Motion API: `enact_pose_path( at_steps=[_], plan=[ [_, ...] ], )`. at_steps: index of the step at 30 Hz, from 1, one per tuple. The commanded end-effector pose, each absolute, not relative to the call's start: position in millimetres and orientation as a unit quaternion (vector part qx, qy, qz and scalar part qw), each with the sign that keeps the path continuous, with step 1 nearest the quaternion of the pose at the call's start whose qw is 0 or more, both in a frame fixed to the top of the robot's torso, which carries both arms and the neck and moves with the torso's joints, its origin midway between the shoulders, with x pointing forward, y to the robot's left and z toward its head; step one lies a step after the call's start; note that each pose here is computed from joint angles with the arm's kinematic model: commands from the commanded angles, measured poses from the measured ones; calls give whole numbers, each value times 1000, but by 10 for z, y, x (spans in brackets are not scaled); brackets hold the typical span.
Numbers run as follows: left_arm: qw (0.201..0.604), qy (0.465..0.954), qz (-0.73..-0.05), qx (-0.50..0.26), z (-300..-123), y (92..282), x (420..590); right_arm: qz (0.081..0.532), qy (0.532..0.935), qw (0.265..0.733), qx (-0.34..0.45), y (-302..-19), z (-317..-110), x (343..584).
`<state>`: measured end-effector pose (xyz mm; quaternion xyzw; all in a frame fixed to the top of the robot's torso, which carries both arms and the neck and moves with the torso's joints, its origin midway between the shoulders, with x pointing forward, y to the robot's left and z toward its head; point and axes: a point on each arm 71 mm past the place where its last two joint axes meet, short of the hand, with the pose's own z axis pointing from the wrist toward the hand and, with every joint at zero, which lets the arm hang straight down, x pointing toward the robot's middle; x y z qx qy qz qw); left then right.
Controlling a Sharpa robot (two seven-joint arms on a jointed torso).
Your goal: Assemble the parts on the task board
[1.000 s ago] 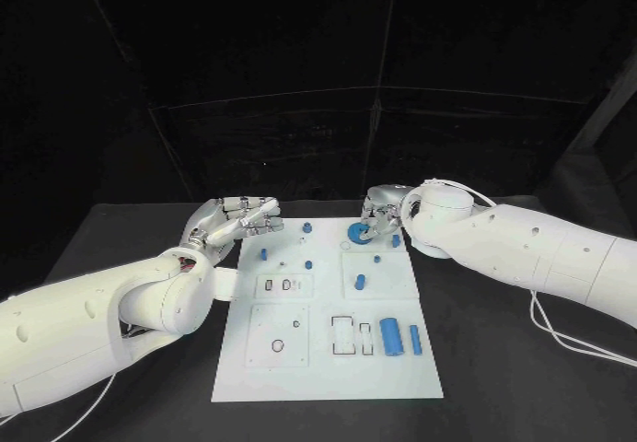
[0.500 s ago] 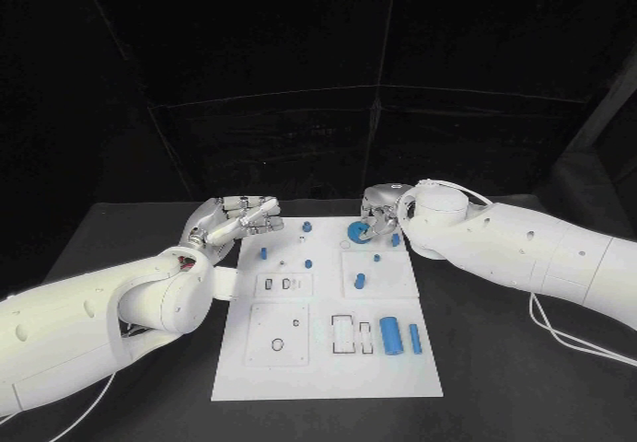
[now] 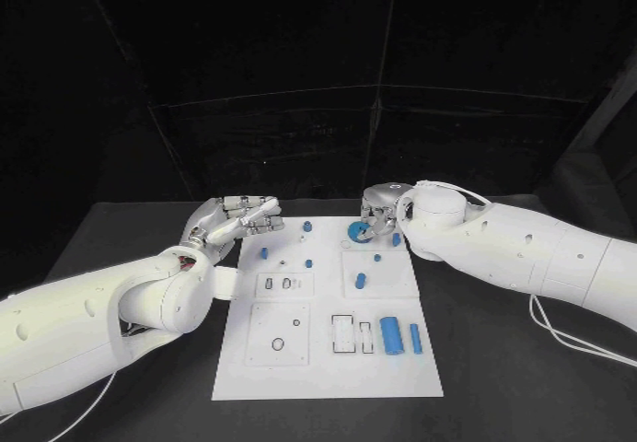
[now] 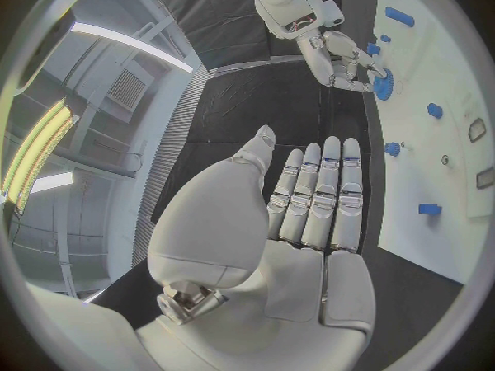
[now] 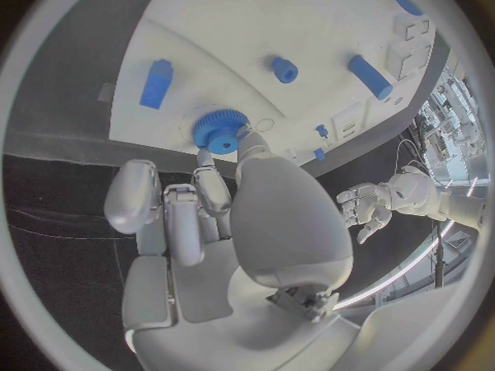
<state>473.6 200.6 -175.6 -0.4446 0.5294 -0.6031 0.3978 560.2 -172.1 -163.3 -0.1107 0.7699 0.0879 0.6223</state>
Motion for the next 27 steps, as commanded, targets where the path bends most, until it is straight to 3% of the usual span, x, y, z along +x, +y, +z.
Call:
enact_pose_path(
  at_steps=[1, 27],
  plan=[
    [394, 529, -609, -441, -1740, 1995, 4736, 80, 770, 622, -113, -1721, -1632, 5603],
    [393, 531, -606, -443, -1748, 1997, 4743, 56, 766, 625, -135, -1630, -1655, 5581]
  ],
)
